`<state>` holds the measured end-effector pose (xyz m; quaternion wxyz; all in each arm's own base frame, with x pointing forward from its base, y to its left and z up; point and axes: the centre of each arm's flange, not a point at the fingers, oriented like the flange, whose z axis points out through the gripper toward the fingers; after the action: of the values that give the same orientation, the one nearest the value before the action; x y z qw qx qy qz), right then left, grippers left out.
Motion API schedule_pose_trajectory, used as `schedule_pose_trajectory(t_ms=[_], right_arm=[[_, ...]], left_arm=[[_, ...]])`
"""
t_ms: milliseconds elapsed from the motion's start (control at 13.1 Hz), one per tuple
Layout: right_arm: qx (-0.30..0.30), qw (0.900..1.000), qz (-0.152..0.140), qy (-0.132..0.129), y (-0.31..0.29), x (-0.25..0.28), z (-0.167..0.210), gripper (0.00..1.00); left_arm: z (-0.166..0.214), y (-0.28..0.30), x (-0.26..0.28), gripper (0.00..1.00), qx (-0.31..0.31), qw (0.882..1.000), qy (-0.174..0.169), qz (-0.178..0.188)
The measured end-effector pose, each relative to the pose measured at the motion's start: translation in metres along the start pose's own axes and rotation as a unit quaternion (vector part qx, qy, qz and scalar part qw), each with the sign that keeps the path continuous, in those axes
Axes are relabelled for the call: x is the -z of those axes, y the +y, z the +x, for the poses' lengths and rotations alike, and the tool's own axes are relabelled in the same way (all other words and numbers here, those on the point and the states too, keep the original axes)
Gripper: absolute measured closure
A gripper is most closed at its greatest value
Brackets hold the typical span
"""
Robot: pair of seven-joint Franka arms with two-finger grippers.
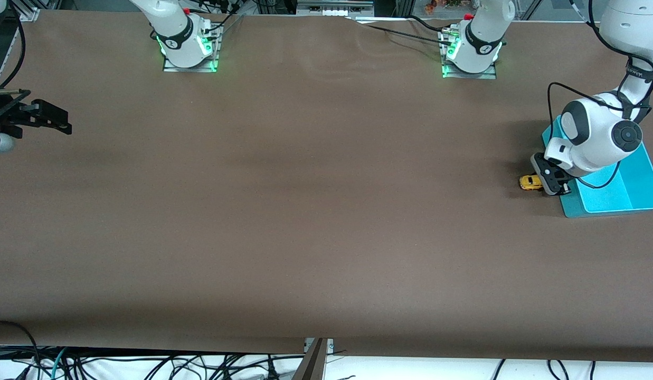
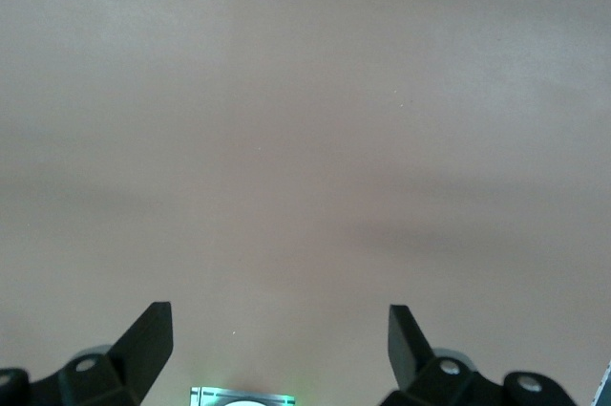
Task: Wind and store yellow beetle car
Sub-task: 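Lift the car and lower it into the teal box with the left gripper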
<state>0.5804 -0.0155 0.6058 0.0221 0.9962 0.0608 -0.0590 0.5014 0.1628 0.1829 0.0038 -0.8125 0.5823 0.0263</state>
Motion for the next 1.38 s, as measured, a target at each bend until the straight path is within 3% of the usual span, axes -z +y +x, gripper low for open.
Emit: schedule_pose_trajectory(t_ms=[383,766,919,1379], right_arm=[[0.000,1.000,0.000,-0.001,0.001,-0.002,0.001,0.00],[-0.001,1.000,0.000,-0.002,0.002,-0.002,0.001,0.00],[-0.001,1.000,0.000,-0.002,0.002,-0.002,0.001,0.00],[-0.002,1.000,0.001,-0.002,0.003,-0.002,0.001,0.00]], left_arm=[[0.016,-0.018,0.061,0.55,-0.006,0.999,0.009,0.042],[0.036,-0.019,0.177,0.55,0.005,1.000,0.004,-0.018],[0.012,-0.015,0.186,0.55,-0.004,1.000,0.002,-0.027],[-0.118,-0.002,0.156,0.55,-0.075,0.996,-0.006,-0.053]])
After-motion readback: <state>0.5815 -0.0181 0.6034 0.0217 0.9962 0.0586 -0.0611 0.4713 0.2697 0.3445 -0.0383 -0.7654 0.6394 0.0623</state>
